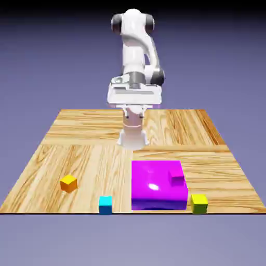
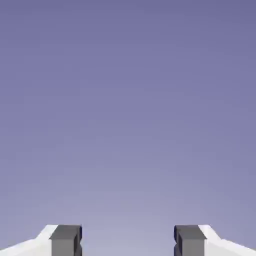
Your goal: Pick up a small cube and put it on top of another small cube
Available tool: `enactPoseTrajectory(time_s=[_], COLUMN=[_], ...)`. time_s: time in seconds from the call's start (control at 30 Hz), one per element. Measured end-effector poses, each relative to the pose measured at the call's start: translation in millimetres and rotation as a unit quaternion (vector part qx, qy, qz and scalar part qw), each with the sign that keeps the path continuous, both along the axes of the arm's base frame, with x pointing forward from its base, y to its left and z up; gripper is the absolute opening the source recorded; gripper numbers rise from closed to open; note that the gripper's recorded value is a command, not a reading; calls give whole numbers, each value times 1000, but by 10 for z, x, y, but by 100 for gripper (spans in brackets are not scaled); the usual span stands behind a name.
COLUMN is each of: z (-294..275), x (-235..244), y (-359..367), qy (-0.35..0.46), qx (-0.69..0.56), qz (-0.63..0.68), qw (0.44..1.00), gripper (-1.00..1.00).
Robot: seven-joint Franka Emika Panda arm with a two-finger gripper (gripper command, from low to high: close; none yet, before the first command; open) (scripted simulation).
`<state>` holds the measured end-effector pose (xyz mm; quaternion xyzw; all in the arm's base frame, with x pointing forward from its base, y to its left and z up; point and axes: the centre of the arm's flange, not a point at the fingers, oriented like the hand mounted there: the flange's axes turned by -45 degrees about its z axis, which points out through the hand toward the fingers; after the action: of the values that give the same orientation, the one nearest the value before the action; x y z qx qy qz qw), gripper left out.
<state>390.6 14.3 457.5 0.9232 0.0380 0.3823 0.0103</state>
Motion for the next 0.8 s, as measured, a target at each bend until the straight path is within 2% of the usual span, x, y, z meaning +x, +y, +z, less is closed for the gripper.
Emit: enactPoseTrajectory(time_s=[0.17,0.37,0.8], z=[-227,-593,-1655], x=[349,713,1160], y=[257,653,1754], qy=[70,162,330], qx=[115,221,322], qz=[-71,-168,-411], qw=[988,947,787], gripper=[0,0,0])
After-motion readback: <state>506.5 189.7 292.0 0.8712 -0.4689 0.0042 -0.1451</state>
